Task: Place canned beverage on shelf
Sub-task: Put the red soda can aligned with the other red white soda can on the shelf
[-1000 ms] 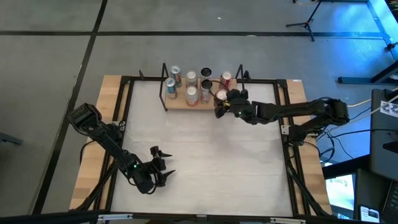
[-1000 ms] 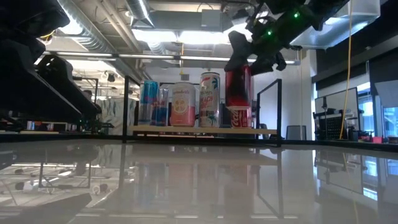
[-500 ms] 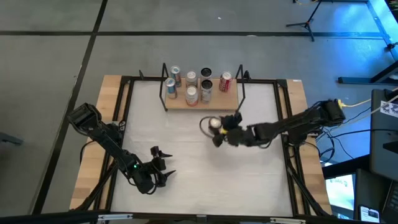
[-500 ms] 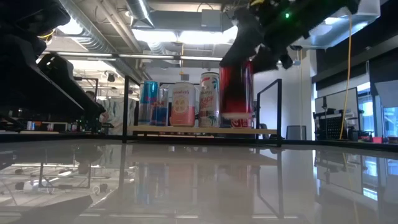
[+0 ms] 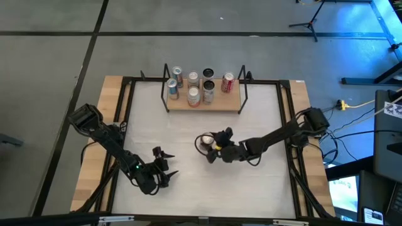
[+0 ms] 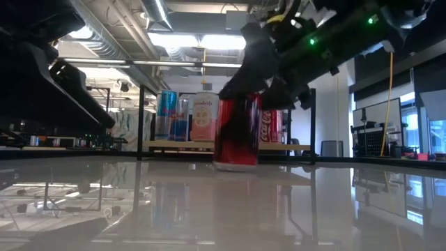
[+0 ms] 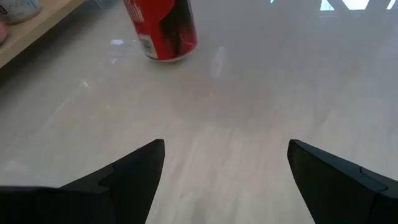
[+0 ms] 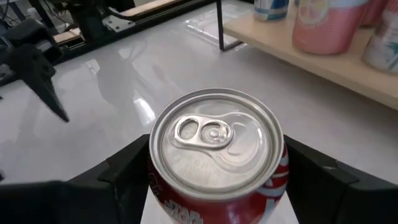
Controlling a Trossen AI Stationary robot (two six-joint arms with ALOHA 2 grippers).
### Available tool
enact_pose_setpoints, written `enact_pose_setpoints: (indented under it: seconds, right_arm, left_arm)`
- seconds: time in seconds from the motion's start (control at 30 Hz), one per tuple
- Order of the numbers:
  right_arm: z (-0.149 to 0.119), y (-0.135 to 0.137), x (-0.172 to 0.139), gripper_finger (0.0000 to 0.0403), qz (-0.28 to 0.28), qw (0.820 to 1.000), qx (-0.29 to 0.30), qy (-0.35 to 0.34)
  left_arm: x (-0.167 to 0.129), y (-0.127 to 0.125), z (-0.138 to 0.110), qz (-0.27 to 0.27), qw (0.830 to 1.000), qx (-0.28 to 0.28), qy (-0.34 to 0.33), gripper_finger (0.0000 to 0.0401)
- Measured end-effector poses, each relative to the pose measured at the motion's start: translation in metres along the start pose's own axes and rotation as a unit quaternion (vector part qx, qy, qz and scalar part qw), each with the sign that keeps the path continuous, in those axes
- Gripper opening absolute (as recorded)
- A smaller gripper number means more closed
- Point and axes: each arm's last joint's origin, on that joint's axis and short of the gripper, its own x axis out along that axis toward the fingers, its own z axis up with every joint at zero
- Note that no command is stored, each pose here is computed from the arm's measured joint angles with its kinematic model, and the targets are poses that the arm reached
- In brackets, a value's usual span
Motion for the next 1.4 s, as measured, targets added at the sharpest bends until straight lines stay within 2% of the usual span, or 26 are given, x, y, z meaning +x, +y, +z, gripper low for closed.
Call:
enact_pose_setpoints:
  seconds: [0.2, 0.37, 0.43, 0.6, 0.77, 1.0, 1.13, 1.23, 1.4]
  right_arm:
    - [-0.005, 0.001, 0.003, 0.0307, 0.001, 1.000, -0.002, 0.007]
    - [-0.003, 0.001, 0.001, 0.0330, 0.015, 0.999, -0.034, 0.013]
    - [0.002, 0.002, -0.003, 0.0338, 0.039, 0.997, -0.055, 0.023]
    - [0.033, 0.000, -0.023, 0.0346, 0.095, 0.994, -0.043, 0.019]
    - [0.055, -0.011, -0.040, 0.0346, 0.103, 0.993, -0.049, 0.028]
    - [0.080, -0.012, -0.057, 0.0346, 0.132, 0.988, -0.080, -0.013]
    - [0.085, -0.010, -0.059, 0.0346, 0.155, 0.982, -0.103, -0.018]
    - [0.093, -0.011, -0.057, 0.0348, 0.161, 0.982, -0.095, -0.024]
    - [0.095, -0.013, -0.054, 0.0390, 0.172, 0.981, -0.092, -0.012]
  left_arm:
    - [0.000, 0.000, 0.000, -0.003, 1.000, 0.000, 0.003, 0.0330]
    - [0.000, 0.000, 0.000, -0.006, 1.000, 0.000, 0.006, 0.0330]
    - [0.000, 0.000, 0.000, -0.008, 1.000, 0.000, 0.007, 0.0330]
    - [0.000, -0.001, -0.001, -0.010, 1.000, 0.000, 0.009, 0.0330]
    - [0.000, -0.001, -0.001, -0.012, 1.000, 0.000, 0.010, 0.0330]
    - [0.000, -0.001, -0.001, -0.012, 1.000, 0.000, 0.010, 0.0330]
    - [0.000, -0.001, -0.001, -0.014, 1.000, -0.001, 0.012, 0.0330]
    - [0.000, -0.001, -0.001, -0.020, 1.000, 0.000, 0.017, 0.0330]
    - [0.000, -0.001, -0.001, -0.020, 1.000, 0.000, 0.018, 0.0330]
